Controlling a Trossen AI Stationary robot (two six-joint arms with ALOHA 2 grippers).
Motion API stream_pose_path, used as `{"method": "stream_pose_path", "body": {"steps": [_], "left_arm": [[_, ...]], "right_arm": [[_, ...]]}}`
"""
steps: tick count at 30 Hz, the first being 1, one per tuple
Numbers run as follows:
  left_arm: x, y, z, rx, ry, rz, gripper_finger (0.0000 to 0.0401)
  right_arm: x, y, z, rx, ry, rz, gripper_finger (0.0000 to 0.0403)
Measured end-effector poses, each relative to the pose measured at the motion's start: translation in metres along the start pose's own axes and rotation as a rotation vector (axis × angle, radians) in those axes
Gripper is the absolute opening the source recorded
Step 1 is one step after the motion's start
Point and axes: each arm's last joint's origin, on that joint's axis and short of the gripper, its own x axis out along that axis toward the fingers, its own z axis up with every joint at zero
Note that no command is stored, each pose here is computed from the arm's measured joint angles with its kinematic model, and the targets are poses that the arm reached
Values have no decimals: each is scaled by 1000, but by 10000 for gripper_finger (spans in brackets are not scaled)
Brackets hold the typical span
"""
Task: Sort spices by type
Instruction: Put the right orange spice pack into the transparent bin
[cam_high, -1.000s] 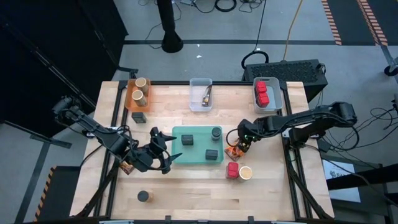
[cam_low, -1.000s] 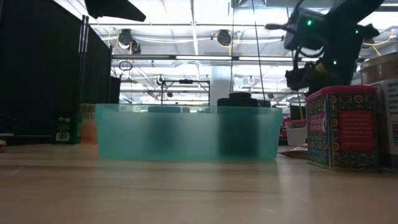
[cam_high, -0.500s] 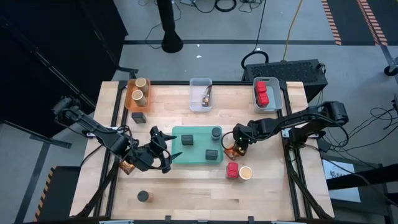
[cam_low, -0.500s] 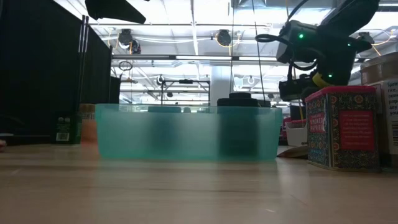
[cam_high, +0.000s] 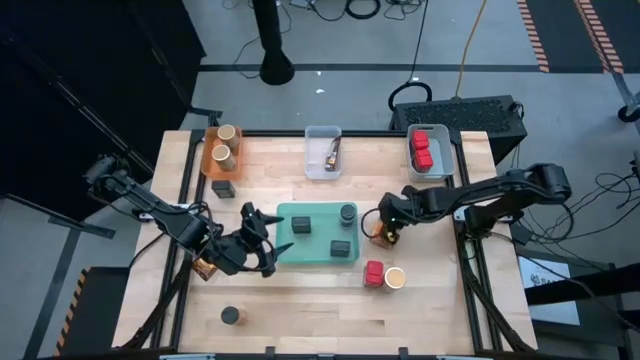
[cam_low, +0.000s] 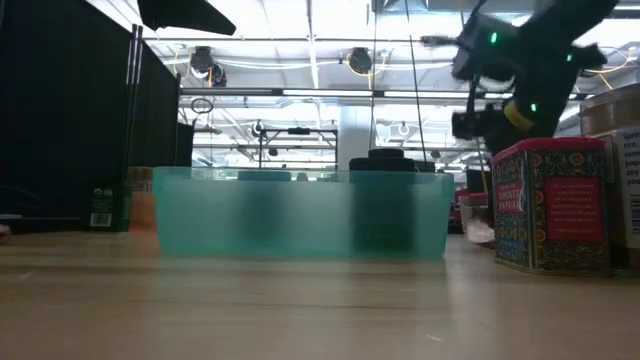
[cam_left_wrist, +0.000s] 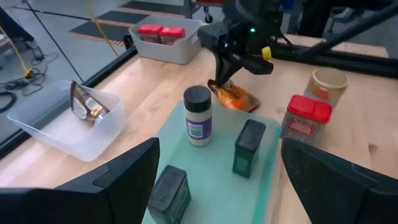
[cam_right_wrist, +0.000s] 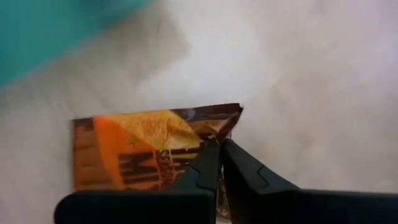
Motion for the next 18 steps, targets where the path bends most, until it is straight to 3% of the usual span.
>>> {"method": "stream_pose_path", "body": {"steps": [8, 14, 18], "left_arm": [[1, -2, 2, -20, -17, -18, 333], [15, -17, 9, 31, -54, -204, 333], [25, -18, 10, 48, -71, -209, 333]], "right_arm": [[-66, 6, 9, -64, -243, -66, 0], [-115, 21, 21, -186, -450, -123, 0], [-132, 28, 26, -233, -518, -122, 0]]}}
